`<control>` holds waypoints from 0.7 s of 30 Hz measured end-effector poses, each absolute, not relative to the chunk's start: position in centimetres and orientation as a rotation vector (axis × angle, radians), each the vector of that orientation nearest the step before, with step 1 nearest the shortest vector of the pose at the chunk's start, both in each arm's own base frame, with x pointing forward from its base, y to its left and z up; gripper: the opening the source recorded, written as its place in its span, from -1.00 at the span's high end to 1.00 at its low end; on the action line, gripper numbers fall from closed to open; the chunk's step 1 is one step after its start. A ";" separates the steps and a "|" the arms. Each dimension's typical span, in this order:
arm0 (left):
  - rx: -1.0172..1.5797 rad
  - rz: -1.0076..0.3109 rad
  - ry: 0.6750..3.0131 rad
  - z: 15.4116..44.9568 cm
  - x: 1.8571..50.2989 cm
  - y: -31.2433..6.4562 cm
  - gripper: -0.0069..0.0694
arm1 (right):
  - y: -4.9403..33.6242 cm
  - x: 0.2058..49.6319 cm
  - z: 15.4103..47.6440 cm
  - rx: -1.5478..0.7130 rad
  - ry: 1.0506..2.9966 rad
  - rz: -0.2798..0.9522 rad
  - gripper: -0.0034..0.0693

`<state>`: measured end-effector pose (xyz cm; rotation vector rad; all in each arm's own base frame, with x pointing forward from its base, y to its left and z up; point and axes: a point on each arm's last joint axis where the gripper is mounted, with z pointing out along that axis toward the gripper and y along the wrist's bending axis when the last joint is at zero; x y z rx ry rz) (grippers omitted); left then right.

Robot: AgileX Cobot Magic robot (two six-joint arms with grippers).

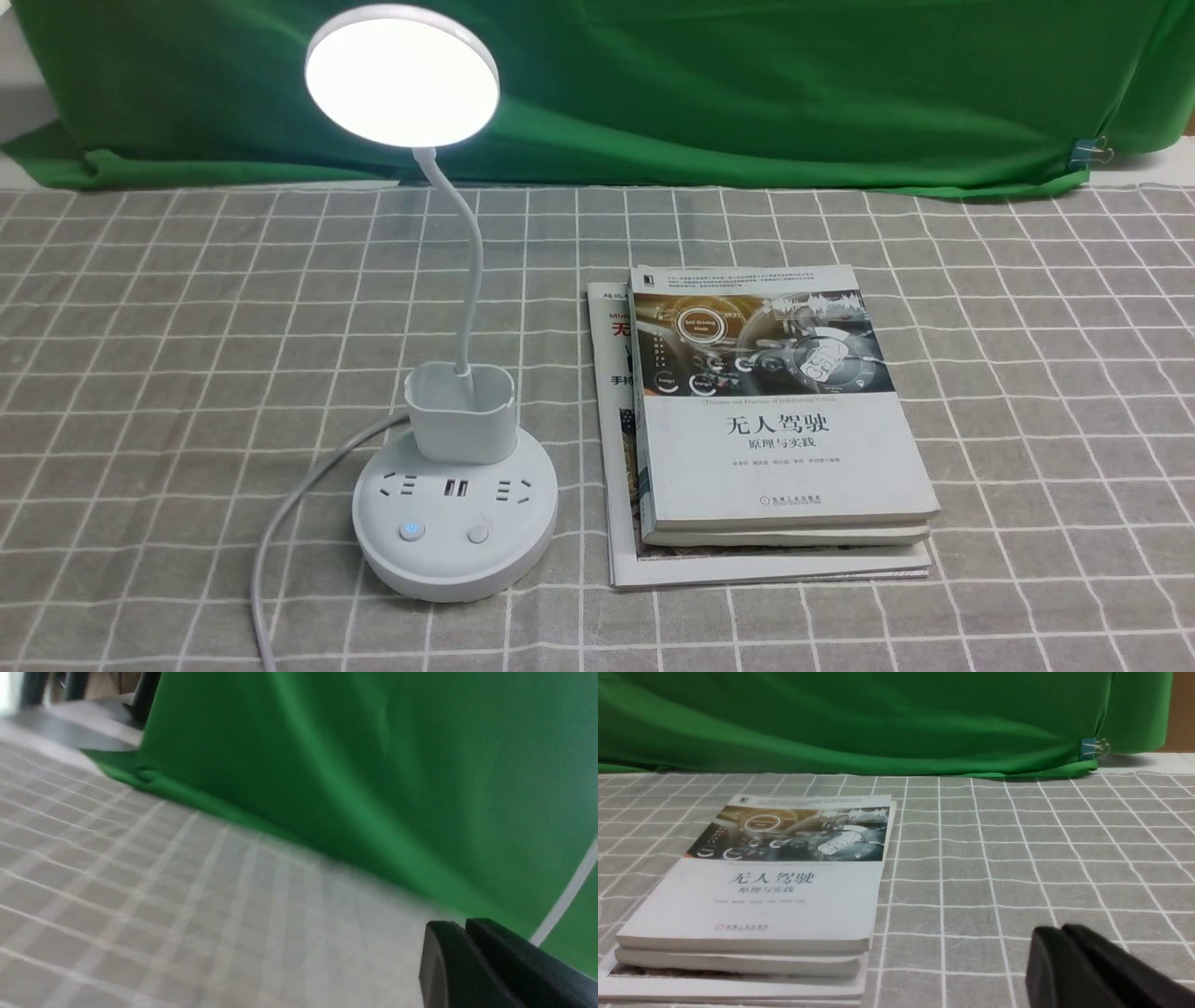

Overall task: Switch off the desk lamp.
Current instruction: Use the left arm to press the button switch on the lamp holder

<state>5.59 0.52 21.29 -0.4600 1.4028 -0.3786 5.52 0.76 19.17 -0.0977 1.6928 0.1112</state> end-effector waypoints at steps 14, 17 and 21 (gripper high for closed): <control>-0.353 -0.441 1.798 27.8 7.1 -1.2 0.77 | 0.8 5.5 19.2 -0.098 1.693 0.111 0.81; -0.229 -0.382 2.069 29.1 9.1 -1.5 0.77 | 0.8 5.5 19.2 -0.098 1.693 0.111 0.81; -0.034 -0.385 2.455 29.5 13.2 -2.0 0.77 | 0.8 5.5 19.2 -0.098 1.693 0.111 0.81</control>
